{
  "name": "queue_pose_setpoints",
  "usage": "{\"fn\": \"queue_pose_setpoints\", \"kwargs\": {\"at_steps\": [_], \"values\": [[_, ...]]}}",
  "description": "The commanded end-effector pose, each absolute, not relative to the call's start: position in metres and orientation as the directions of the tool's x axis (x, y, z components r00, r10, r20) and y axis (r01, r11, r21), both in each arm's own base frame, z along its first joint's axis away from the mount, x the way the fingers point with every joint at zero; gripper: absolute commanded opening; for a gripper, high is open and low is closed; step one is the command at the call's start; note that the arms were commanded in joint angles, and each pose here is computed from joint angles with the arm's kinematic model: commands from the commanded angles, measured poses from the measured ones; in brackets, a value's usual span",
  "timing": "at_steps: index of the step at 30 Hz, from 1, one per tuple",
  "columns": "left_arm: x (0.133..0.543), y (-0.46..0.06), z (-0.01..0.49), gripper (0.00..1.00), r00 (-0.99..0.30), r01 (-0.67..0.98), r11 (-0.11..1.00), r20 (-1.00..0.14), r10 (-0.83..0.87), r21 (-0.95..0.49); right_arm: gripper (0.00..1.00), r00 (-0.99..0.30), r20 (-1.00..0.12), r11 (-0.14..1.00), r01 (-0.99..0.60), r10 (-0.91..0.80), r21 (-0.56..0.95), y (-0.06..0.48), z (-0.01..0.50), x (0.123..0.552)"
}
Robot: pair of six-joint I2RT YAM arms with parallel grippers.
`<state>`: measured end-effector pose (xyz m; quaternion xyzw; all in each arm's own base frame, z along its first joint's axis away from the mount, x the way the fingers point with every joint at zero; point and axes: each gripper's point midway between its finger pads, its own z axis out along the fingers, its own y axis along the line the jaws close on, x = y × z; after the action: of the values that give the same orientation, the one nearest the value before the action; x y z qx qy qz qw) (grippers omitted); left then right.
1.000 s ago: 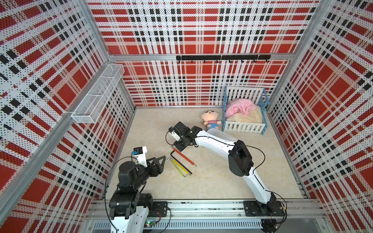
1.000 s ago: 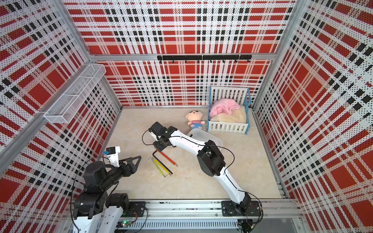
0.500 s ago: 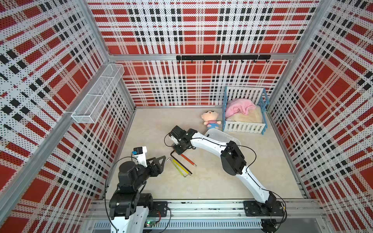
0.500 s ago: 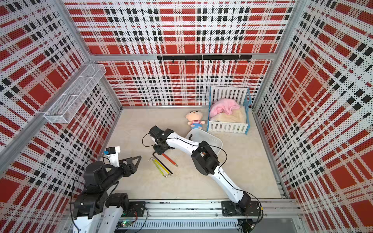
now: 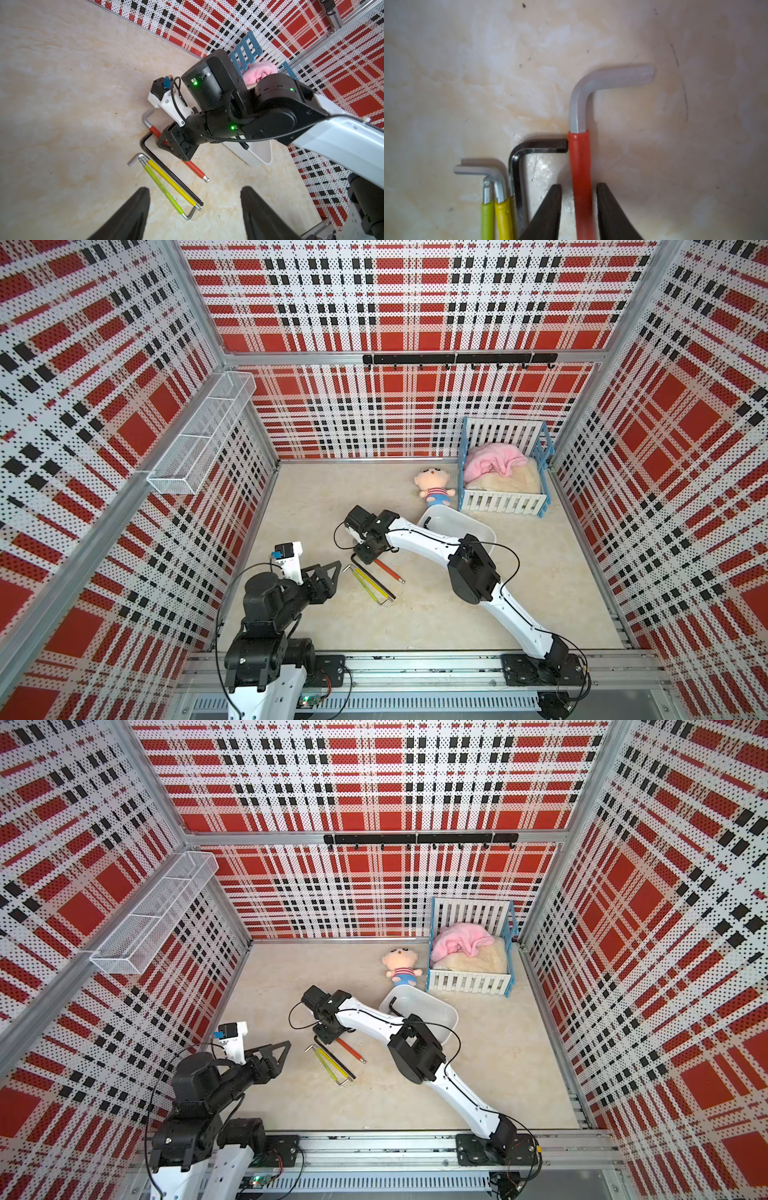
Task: Put the hex key on the desktop into the storage box
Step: Pick up the Allen key from the center of the board.
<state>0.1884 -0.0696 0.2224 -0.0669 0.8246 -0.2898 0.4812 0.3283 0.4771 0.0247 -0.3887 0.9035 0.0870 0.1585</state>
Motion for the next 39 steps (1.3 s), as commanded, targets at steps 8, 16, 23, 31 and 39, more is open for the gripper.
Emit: {"fn": "queue_pose_setpoints", "kwargs": {"at_steps": [8, 16, 23, 31, 39], "values": [[0.191, -0.067, 0.225, 0.74, -0.504, 0.173, 0.827, -0.77, -0.392, -0.535, 0.26, -0.637, -0.245, 0.674, -0.731, -0.731, -0.11, 0.455, -0.015, 0.322], [0.191, -0.067, 0.226, 0.74, -0.503, 0.175, 0.827, -0.77, -0.391, -0.534, 0.13, -0.626, -0.238, 0.664, -0.735, -0.742, -0.137, 0.452, -0.018, 0.324], [0.191, -0.067, 0.225, 0.74, -0.504, 0.173, 0.828, -0.77, -0.391, -0.534, 0.0, -0.595, -0.284, 0.65, -0.742, -0.752, -0.167, 0.454, -0.002, 0.336], [0.191, -0.067, 0.225, 0.74, -0.506, 0.173, 0.828, -0.769, -0.39, -0.534, 0.0, -0.552, -0.421, 0.665, -0.722, -0.719, -0.19, 0.456, 0.058, 0.363], [0.191, -0.068, 0.225, 0.74, -0.508, 0.174, 0.827, -0.768, -0.389, -0.534, 0.0, -0.551, -0.522, 0.71, -0.686, -0.651, -0.162, 0.438, 0.124, 0.386]]}}
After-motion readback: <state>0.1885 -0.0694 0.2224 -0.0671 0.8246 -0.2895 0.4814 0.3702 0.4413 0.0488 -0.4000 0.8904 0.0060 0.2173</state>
